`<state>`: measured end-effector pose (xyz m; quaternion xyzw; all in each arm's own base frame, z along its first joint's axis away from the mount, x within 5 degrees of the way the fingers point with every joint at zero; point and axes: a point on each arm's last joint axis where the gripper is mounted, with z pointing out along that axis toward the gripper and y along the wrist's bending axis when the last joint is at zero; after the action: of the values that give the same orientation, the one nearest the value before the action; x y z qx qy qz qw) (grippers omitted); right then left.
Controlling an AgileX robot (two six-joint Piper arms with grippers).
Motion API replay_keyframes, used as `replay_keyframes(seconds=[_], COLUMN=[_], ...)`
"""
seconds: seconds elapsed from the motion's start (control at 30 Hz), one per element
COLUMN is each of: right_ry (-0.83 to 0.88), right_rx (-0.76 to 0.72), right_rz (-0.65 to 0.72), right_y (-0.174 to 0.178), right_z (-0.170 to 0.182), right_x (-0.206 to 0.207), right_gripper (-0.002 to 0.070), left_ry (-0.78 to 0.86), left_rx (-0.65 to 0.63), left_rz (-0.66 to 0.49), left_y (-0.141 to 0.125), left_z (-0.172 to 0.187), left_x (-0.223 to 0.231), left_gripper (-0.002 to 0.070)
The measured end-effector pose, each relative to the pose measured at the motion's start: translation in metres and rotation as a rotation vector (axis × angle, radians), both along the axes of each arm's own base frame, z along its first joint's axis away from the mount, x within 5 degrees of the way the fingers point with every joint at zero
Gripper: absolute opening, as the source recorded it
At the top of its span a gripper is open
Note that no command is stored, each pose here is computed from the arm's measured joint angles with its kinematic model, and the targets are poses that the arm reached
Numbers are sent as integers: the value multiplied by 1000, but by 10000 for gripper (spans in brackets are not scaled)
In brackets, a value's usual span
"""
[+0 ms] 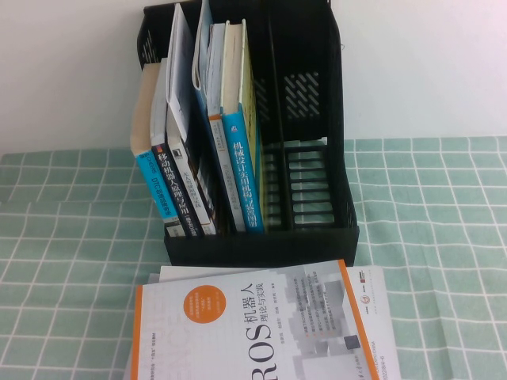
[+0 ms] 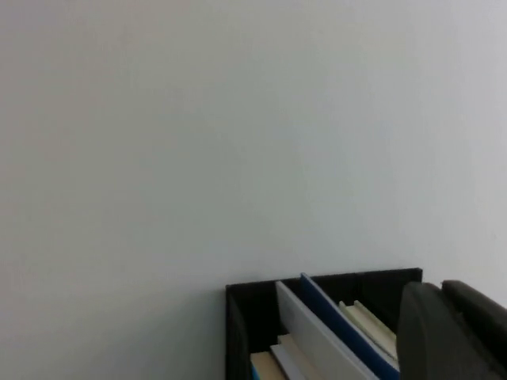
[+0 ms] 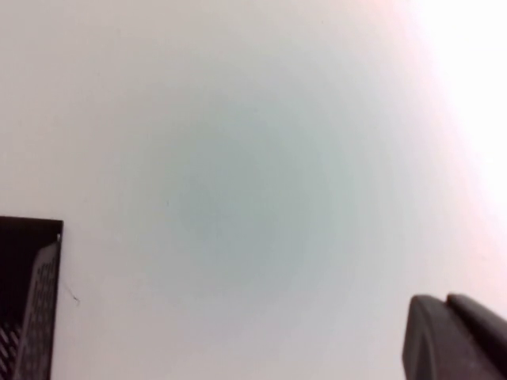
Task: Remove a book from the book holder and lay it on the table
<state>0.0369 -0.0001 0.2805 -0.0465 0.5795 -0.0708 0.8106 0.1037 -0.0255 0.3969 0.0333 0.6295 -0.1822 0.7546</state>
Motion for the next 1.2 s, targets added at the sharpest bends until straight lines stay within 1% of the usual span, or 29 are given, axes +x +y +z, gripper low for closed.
replay_keyframes(seconds=[0.1,0.17,0.3,0.4,0.5,0.53,0.6,0.67,0.73,0.77,0.8,0.87,0.9,0.97,1.03,1.07,1.13,1.2], right_ry=[72,144,314,449,600,652,757,836,873,878,871,797,744,637,518,453,339,246], right_rx=[-56,-88,-157,-184,-195,-202,-222,-236,-259,-276,-293,-307,-305,-295,-278,-266,-243,-224], right_rz=[-46,-76,-114,-123,-125,-125,-122,-118,-112,-108,-103,-97,-89,-76,-63,-57,-50,-42], right_y=[-2,-4,-8,-9,-11,-11,-12,-13,-13,-13,-12,-11,-10,-7,-5,-3,-2,0], right_z=[22,34,48,50,44,41,33,27,25,24,25,29,32,35,37,37,36,31], right_x=[-9,-10,-5,6,17,21,29,36,42,43,46,50,52,58,63,65,67,70], right_gripper=[-2,-2,-2,-2,-2,-2,-2,-2,-2,-2,-2,-2,-2,-2,-2,-2,-2,-2], left_ry=[53,68,94,135,248,315,468,651,812,871,905,940,934,859,757,702,619,580], left_rx=[12,30,69,86,19,-20,-106,-218,-259,-258,-220,-190,-170,-117,-76,-59,-23,21], left_rz=[44,101,317,492,595,618,625,570,455,369,288,89,10,-154,-246,-272,-285,-285], left_y=[4,8,27,42,52,55,55,47,34,24,15,-9,-19,-44,-65,-75,-93,-109], left_z=[3,4,0,-7,-20,-28,-44,-64,-81,-86,-90,-94,-94,-90,-85,-83,-82,-84], left_x=[18,29,50,62,71,75,80,87,93,96,98,102,103,104,105,106,108,111], left_gripper=[-3,-3,-3,-3,-3,-3,-3,-3,-3,-3,-3,-3,-3,-3,-3,-3,-3,-3])
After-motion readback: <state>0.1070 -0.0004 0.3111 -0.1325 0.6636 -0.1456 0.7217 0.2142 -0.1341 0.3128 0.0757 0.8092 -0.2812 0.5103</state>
